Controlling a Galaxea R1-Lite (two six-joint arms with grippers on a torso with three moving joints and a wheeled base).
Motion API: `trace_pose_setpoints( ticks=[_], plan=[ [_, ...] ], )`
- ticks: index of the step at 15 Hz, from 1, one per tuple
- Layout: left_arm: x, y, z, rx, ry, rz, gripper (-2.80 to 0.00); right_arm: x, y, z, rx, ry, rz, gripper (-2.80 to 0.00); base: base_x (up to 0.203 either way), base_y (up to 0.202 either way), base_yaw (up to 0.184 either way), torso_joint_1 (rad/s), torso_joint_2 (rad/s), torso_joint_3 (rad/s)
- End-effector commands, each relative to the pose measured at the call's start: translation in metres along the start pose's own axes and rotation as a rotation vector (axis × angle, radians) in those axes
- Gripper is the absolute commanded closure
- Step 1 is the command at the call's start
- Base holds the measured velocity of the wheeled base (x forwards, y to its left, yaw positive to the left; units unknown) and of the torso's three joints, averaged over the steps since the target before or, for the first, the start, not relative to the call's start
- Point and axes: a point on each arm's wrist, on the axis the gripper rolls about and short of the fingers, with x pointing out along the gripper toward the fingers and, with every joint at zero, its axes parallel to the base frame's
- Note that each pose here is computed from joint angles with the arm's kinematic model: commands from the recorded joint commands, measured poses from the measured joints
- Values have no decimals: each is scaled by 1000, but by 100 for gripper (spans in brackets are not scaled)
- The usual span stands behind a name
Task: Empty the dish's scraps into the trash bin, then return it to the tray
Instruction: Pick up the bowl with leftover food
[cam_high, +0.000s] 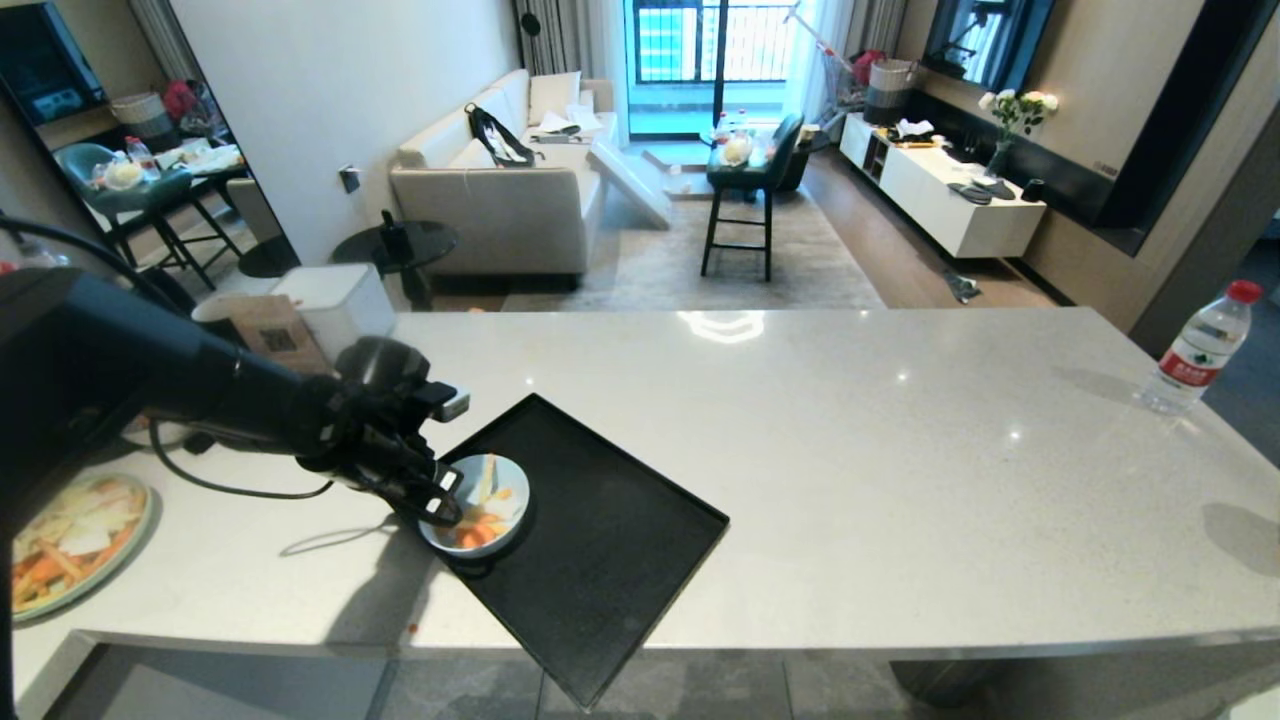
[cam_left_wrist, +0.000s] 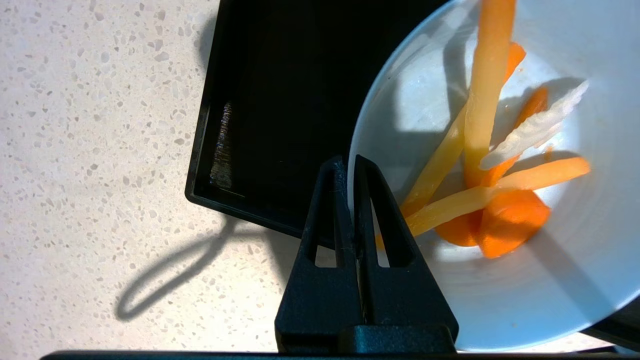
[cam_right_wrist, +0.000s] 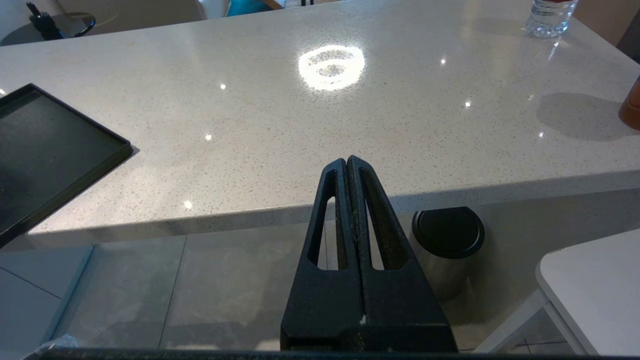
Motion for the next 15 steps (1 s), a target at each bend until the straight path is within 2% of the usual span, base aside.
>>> trace_pose_setpoints(
  ticks=[1, 3, 5, 7, 10, 13, 15],
  plan=[
    [-8, -3, 4, -19, -23, 1, 0, 0, 0, 0, 0, -2, -1, 0, 0, 0, 0, 0, 0, 0],
    [-13, -4, 6, -37, -35, 0, 0, 0, 0, 0, 0, -1, 1, 0, 0, 0, 0, 0, 0, 0],
    [-14, -4, 7, -83, -40, 1, 0, 0, 0, 0, 0, -1, 1, 0, 0, 0, 0, 0, 0, 0],
    [-15, -3, 7, -173, -41, 1, 0, 0, 0, 0, 0, -1, 1, 0, 0, 0, 0, 0, 0, 0],
    [-27, -3, 4, -306, 0, -7, 0, 0, 0, 0, 0, -1, 0, 0, 0, 0, 0, 0, 0, 0],
    [-40, -1, 4, -407, -1, -5, 0, 0, 0, 0, 0, -2, 1, 0, 0, 0, 0, 0, 0, 0],
    [-51, -1, 3, -500, 3, -7, 0, 0, 0, 0, 0, -1, 1, 0, 0, 0, 0, 0, 0, 0]
  ],
)
